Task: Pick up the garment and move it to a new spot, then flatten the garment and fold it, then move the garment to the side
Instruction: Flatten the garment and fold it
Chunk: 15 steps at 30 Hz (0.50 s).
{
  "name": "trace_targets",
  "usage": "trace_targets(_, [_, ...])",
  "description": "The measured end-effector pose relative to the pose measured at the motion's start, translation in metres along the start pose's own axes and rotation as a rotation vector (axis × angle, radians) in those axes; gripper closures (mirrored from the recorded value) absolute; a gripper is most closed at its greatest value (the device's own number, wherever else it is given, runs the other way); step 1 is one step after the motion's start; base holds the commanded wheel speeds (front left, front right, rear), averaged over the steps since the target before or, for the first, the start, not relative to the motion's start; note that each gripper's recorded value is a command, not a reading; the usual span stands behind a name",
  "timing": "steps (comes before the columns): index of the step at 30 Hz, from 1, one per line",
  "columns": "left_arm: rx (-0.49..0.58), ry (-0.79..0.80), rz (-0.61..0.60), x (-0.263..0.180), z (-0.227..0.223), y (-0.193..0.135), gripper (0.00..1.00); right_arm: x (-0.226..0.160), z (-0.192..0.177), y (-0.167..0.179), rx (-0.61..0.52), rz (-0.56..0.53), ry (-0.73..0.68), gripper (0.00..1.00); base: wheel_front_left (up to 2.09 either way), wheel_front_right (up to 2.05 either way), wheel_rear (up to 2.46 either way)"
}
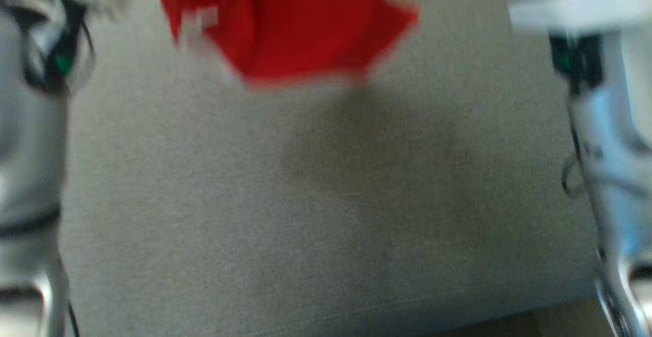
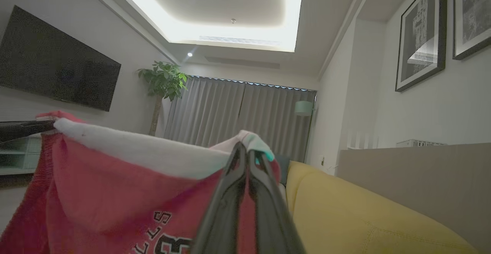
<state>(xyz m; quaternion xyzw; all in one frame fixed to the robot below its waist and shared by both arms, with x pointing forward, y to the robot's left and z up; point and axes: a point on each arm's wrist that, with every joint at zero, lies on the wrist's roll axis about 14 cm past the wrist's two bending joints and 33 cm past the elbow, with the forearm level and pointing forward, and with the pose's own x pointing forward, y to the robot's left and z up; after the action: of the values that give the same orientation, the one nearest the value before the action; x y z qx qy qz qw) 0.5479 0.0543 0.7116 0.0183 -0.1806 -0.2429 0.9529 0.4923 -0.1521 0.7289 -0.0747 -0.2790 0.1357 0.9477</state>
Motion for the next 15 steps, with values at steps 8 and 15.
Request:
trace_targets(8, [-0.001,-0.144,0.090,0.071,-0.013,0.045,1.00,0.059,-0.050,-0.003,-0.069,-0.004,0.044,1.00,0.00,0.00,0.00])
trace_targets(15, [-0.147,0.152,0.097,0.053,-0.180,0.034,1.00,0.021,-0.170,0.039,0.054,0.074,0.277,1.00,0.00,0.00,0.00])
